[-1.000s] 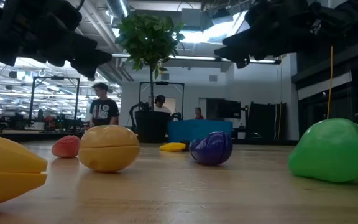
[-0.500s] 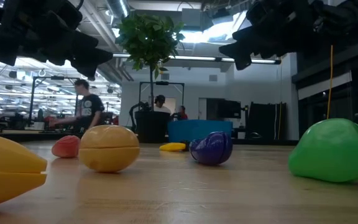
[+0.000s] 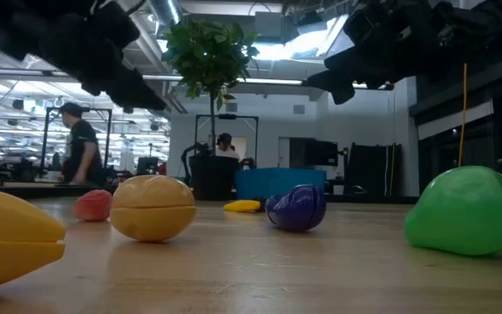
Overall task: Pick and placing Produce into tupperware
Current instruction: Put the string bean into the blue bin
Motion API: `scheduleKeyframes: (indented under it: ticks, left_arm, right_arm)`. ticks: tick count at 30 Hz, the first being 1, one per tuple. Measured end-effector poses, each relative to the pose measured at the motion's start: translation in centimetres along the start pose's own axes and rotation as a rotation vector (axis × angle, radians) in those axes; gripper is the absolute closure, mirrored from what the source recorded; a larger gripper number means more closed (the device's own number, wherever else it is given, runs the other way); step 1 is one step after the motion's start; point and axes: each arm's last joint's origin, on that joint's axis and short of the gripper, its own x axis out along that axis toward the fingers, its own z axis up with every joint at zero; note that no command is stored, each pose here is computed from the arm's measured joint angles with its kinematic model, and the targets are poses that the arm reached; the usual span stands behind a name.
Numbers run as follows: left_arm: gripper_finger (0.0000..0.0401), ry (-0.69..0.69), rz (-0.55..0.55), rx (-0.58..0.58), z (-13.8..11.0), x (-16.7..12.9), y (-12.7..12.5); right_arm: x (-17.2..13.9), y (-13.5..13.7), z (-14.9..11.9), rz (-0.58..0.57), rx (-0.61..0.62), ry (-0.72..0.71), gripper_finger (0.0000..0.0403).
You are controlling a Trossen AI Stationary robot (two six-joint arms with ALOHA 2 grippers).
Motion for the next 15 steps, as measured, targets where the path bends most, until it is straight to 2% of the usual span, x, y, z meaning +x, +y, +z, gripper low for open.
scheduleKeyframes:
  ticks: [3, 8, 15]
  left_arm:
    - [0.0195, 0.097, 0.039, 0.050, 1.2, 0.1, 0.0]
    - [0.0195, 0.290, 0.043, 0.093, 2.6, 1.5, -0.1]
    - [0.0195, 0.565, 0.018, 0.293, 2.9, 5.1, -0.3]
  right_arm:
    - [0.0, 0.0, 0.0, 0.000, 0.000, 0.000, 0.0165]
    - [0.0, 0.0, -0.1, -0.017, 0.036, 0.011, 0.0165]
    - [0.0, -0.1, -0.3, -0.032, 0.042, 0.028, 0.0165]
